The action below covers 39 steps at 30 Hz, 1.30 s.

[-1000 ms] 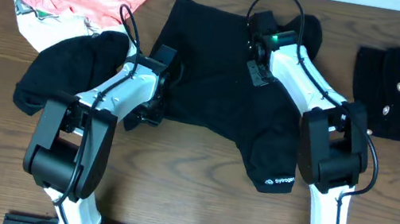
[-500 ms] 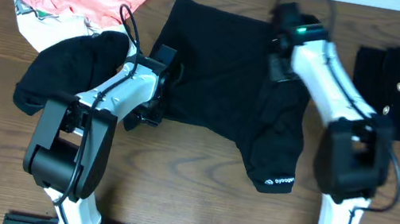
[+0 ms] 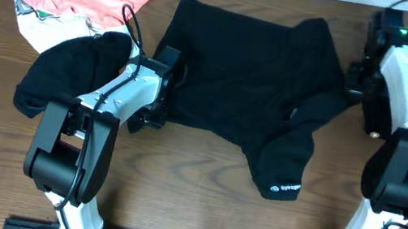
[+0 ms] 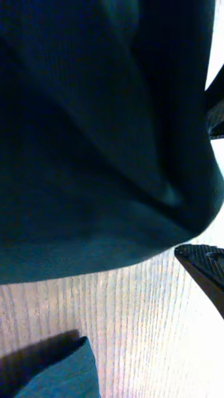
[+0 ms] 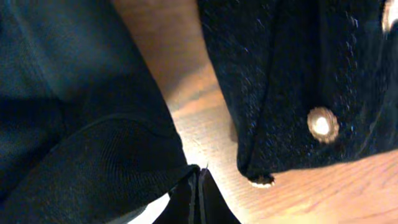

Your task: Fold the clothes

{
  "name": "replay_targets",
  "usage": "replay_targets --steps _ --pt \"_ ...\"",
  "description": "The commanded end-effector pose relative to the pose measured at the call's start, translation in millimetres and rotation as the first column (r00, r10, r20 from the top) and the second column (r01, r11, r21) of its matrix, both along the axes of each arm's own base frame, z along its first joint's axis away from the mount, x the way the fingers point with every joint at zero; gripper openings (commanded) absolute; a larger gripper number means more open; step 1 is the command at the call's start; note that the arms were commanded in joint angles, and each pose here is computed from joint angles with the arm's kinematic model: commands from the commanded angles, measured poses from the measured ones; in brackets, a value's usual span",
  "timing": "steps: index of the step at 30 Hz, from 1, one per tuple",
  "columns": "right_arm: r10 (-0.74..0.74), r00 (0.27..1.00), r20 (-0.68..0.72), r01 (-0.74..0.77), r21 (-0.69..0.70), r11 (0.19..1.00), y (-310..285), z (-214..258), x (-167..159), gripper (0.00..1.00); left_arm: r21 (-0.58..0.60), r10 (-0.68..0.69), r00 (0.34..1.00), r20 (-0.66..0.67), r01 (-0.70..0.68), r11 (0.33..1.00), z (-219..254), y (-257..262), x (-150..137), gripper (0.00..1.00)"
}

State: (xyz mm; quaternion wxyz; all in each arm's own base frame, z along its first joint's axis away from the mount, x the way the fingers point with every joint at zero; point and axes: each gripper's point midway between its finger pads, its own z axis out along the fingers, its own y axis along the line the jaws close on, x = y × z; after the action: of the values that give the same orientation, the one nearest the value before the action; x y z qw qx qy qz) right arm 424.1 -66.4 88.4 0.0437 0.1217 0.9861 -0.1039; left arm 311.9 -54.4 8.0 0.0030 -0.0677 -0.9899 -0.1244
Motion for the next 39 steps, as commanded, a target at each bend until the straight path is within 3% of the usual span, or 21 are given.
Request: replay_targets --steps 1,3,6,8,12,22,33,39 --pt "-0.12 0.993 0.001 0.12 0.035 0.992 -13.5 2.3 -8.4 0.01 0.0 0.005 1.0 -0.007 -0.005 1.0 -1.1 1.3 -2.0 0.54" --pt "-0.16 0.987 -0.013 0.16 0.049 0.986 -20.7 1.6 -13.9 0.02 0.0 0.005 1.0 -0.007 -0.005 1.0 -1.1 1.3 -1.9 0.54" --pt "-0.166 0.986 -0.026 0.168 0.091 0.982 -17.4 0.6 -16.7 0.43 -0.001 0.005 1.0 -0.003 -0.005 1.0 -1.1 1.1 -1.0 0.54" --pt "-0.157 0.987 -0.033 0.16 0.113 0.981 -10.4 0.7 -17.4 0.58 -0.003 0.005 1.0 0.001 -0.005 1.0 -1.2 0.6 0.1 0.54" --pt "-0.114 0.993 -0.025 0.117 0.147 0.982 11.3 8.3 -16.9 0.65 -0.003 0.005 1.0 0.004 -0.005 1.0 -1.2 0.5 0.7 0.54" --pt "0.042 0.999 -0.002 -0.04 0.262 0.964 103.4 34.9 -26.1 0.64 -0.005 0.005 1.0 0.007 -0.005 1.0 -1.3 0.2 1.4 0.54" --pt "0.151 0.987 -0.052 -0.136 0.222 0.965 162.9 5.1 -48.7 0.6 -0.004 0.005 1.0 0.007 -0.005 1.0 -1.3 0.3 1.5 0.54" --pt "0.291 0.955 -0.061 -0.272 0.215 0.938 171.1 -18.7 -55.8 0.56 -0.007 0.005 1.0 0.014 -0.005 1.0 -1.4 -0.3 3.3 0.54"
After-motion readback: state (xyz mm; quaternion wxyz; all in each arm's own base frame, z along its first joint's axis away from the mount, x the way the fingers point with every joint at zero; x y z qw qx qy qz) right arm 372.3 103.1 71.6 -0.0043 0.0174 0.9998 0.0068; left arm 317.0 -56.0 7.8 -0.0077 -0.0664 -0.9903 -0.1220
